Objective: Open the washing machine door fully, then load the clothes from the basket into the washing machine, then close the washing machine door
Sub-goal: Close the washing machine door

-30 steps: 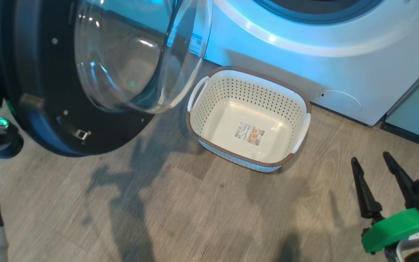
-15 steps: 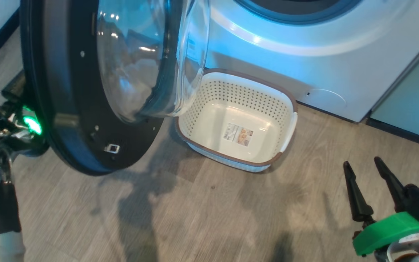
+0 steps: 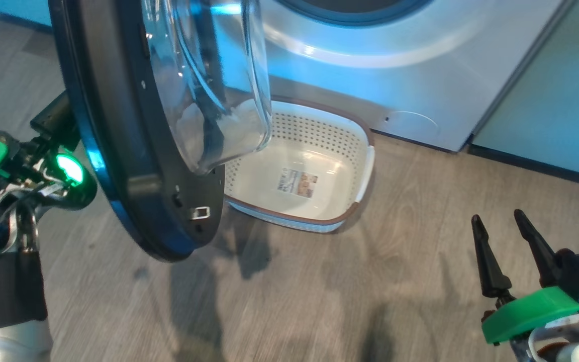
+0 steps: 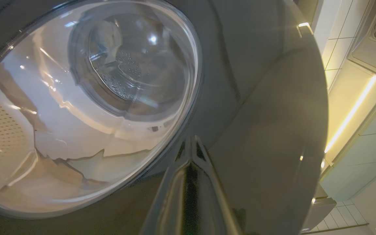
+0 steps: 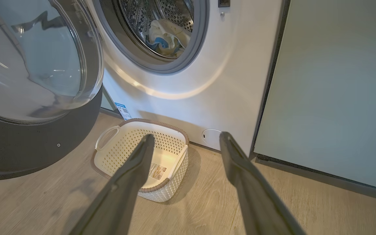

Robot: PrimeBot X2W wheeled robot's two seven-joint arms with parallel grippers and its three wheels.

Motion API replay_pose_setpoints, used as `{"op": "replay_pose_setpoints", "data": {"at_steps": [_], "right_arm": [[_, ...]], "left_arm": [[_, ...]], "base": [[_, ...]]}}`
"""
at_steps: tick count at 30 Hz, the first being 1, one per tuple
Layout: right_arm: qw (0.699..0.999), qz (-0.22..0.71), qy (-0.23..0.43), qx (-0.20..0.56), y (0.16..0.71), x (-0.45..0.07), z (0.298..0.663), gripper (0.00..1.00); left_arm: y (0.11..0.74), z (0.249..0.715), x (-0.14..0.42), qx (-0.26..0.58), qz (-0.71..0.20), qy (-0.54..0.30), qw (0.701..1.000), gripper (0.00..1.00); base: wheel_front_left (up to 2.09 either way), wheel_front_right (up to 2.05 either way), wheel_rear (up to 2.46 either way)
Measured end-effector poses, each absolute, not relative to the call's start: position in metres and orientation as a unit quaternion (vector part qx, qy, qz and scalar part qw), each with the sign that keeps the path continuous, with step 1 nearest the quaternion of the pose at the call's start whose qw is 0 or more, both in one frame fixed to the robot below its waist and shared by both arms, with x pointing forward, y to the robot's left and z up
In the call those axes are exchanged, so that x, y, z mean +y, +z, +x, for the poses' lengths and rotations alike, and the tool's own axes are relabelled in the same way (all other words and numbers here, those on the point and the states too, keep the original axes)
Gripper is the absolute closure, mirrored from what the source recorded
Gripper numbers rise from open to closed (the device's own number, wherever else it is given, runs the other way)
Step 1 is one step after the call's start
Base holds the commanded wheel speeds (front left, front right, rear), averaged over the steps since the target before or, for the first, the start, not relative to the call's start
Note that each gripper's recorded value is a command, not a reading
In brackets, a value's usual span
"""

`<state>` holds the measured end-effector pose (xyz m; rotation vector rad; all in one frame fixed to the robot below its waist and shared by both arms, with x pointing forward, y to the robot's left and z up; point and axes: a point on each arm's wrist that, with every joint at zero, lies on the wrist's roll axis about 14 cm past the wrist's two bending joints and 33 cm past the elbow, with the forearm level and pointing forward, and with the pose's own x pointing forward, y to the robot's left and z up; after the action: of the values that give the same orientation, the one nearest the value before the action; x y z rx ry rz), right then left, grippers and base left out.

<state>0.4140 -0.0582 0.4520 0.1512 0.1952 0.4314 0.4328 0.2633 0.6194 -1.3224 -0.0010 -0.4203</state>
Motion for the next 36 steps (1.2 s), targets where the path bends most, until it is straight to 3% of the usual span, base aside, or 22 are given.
{"op": "replay_pose_setpoints", "data": {"at_steps": [20, 36], "right_arm": [[0.984, 0.085, 0.132, 0.089, 0.447, -0.108, 0.41, 0.0], [0.989, 0.086, 0.09, 0.08, 0.449, -0.136, 0.402, 0.0]], "left_arm": [[0.608, 0.49, 0.173, 0.068, -0.62, -0.278, 0.731, 1.0], [0.609, 0.528, 0.135, 0.08, -0.632, -0.291, 0.714, 1.0]], "base": [[0.0, 0.0, 0.0], [0.0, 0.0, 0.0]]}}
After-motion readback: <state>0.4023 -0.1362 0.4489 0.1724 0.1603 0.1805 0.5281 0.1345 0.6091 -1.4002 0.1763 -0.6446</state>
